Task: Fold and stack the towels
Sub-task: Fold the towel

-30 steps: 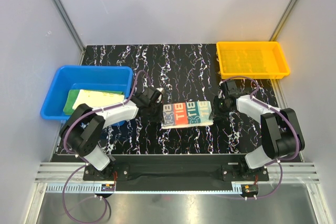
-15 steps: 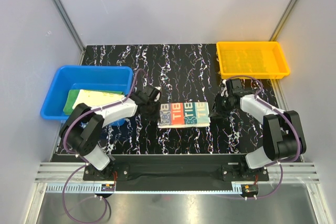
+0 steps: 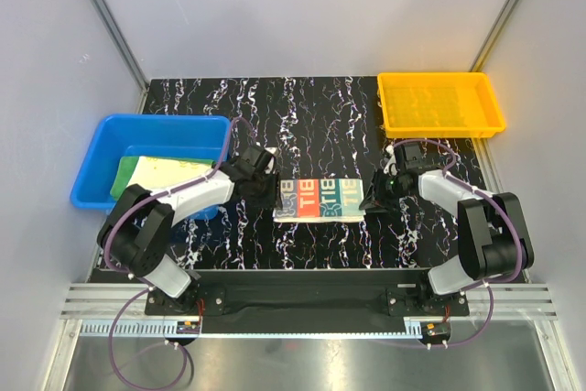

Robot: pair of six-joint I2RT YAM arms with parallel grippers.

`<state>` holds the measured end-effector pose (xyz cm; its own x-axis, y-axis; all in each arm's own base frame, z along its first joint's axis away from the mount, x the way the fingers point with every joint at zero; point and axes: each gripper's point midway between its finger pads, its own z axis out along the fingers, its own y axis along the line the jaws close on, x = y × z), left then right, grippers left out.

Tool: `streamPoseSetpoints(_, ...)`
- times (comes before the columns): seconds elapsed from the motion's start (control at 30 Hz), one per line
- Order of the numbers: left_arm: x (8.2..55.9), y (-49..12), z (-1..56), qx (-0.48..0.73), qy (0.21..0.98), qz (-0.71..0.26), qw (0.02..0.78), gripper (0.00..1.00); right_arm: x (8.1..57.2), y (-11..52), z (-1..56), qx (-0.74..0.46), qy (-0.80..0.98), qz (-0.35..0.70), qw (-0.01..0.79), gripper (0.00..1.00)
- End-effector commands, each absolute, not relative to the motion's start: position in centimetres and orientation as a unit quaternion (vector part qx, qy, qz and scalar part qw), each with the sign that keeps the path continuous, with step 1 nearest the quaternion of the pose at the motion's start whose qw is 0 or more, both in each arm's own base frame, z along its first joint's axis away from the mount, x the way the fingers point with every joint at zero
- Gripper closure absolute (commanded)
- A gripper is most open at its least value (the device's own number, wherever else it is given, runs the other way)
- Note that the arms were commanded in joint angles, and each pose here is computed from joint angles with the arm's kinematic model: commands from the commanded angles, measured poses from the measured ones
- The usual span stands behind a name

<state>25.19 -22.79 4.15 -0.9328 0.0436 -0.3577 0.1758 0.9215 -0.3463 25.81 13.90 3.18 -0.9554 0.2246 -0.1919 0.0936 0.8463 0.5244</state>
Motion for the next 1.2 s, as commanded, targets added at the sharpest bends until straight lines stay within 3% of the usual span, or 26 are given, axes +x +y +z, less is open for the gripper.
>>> streamPoseSetpoints(0.0, 25.0, -23.5, 5.3, 0.06, 0.956, -0.219, 0.187, 0.6, 26.4, 14.5, 3.5, 0.082, 0.946, 0.282, 0.134, 0.67)
streamPoseSetpoints(0.27, 24.6, -23.7, 4.3, 0.055, 0.957, -0.225, 0.173, 0.63, 25.9, 14.4, 2.5, 0.084, 0.947, 0.281, 0.127, 0.67)
streamPoseSetpoints(0.4, 24.7, -23.9, 4.4, 0.055, 0.956, -0.23, 0.173, 0.75, 25.8, 14.4, 2.5, 0.083, 0.947, 0.282, 0.128, 0.72)
streamPoseSetpoints(0.53, 24.8, -24.1, 4.7, 0.056, 0.955, -0.234, 0.174, 1.0, 26.1, 14.4, 3.0, 0.083, 0.947, 0.281, 0.133, 0.84)
streamPoseSetpoints(0.77, 24.9, -24.3, 5.8, 0.054, 0.954, -0.237, 0.173, 1.0, 26.2, 14.1, 5.0, 0.081, 0.946, 0.276, 0.148, 0.99)
streamPoseSetpoints(1.17, 23.6, -23.3, 7.9, 0.052, 0.96, -0.225, 0.158, 1.0, 25.3, 13.6, 7.8, 0.089, 0.948, 0.266, 0.149, 1.0)
